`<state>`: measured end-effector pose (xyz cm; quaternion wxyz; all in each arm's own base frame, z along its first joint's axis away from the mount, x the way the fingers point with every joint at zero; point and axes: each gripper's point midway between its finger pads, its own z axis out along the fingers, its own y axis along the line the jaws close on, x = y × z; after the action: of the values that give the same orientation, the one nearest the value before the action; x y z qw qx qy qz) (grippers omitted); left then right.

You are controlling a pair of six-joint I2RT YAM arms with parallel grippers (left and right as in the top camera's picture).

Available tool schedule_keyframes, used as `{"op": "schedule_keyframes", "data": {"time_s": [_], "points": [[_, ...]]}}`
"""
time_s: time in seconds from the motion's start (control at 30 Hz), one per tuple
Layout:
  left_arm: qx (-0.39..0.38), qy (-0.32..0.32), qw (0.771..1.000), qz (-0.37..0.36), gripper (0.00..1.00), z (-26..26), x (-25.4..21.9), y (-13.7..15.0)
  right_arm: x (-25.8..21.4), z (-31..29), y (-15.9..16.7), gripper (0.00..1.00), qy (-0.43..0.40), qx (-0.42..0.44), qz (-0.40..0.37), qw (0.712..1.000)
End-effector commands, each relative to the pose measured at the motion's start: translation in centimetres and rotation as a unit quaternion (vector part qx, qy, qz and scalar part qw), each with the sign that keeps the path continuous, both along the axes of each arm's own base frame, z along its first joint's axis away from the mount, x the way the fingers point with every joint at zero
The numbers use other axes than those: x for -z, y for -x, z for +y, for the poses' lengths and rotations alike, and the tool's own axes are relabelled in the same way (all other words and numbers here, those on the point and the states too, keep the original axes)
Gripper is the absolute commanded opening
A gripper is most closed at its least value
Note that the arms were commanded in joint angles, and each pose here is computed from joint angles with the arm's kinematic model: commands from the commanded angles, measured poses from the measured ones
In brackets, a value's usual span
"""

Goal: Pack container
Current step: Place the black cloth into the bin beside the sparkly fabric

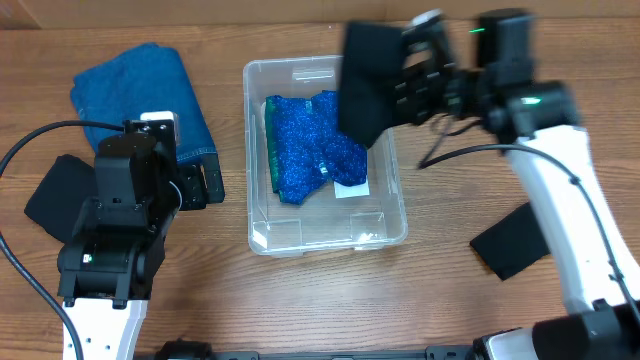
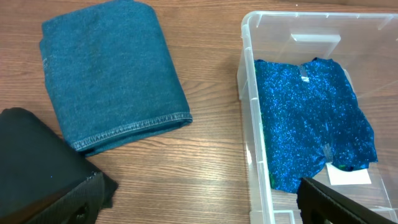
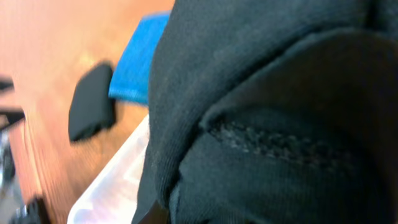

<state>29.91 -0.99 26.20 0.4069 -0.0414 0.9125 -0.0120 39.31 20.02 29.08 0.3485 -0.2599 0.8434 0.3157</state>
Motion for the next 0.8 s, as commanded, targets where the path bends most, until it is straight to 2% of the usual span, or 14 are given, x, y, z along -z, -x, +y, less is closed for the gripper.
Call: {"op": "schedule_keyframes", "data": {"time_s": [0.0, 0.1, 0.27, 0.3, 0.33, 0.43, 0.5, 0.6, 0.63, 0.67, 0.7, 0.77], "points": [[-0.002, 0.006, 1.0, -0.008, 1.0, 0.1, -0.9, -0.2, 5.2, 3.9, -0.7, 0.04, 0.101, -0.042, -0.02, 0.994], [-0.002, 0.005, 1.0, -0.002, 1.0, 0.1, -0.5, -0.2, 11.8, 4.8, -3.0, 0.04, 0.152, -0.026, 0.02, 0.988], [-0.002, 0.005, 1.0, -0.002, 1.0, 0.1, -0.5, -0.2, 15.3, 1.4, -5.8, 0.04, 0.219, 0.036, 0.025, 0.975], [-0.002, 0.005, 1.0, -0.002, 1.0, 0.1, -0.5, -0.2, 15.4, 0.8, -6.1, 0.79, 0.226, 0.046, 0.025, 0.973], [-0.002, 0.005, 1.0, -0.002, 1.0, 0.1, -0.5, -0.2, 15.4, 0.6, -6.2, 1.0, 0.229, 0.049, 0.024, 0.972], [-0.002, 0.005, 1.0, -0.001, 1.0, 0.1, -0.5, -0.2, 13.3, 0.4, -6.5, 1.0, 0.237, 0.076, 0.001, 0.969], [-0.002, 0.005, 1.0, -0.001, 1.0, 0.1, -0.5, -0.2, 7.2, 0.5, -6.9, 1.0, 0.231, 0.11, -0.065, 0.965], [-0.002, 0.005, 1.0, -0.001, 1.0, 0.1, -0.5, -0.2, -1.4, -2.3, -7.0, 1.0, 0.185, 0.224, -0.12, 0.949], [-0.003, 0.005, 1.0, 0.0, 1.0, 0.1, -0.5, -0.2, -4.8, -5.6, -6.6, 1.0, 0.138, 0.298, -0.121, 0.937], [-0.01, 0.008, 1.0, 0.004, 1.0, 0.3, -0.3, 0.0, -5.6, -8.3, -6.3, 1.0, 0.118, 0.34, -0.104, 0.927], [-0.03, 0.019, 0.999, 0.008, 1.0, 0.7, -0.2, 0.2, -5.5, -10.6, -6.1, 1.0, 0.111, 0.366, -0.084, 0.92], [-0.105, 0.05, 0.993, 0.028, 1.0, 3.6, 0.5, 1.1, -2.9, -16.7, -4.6, 1.0, 0.111, 0.398, 0.002, 0.911]]}}
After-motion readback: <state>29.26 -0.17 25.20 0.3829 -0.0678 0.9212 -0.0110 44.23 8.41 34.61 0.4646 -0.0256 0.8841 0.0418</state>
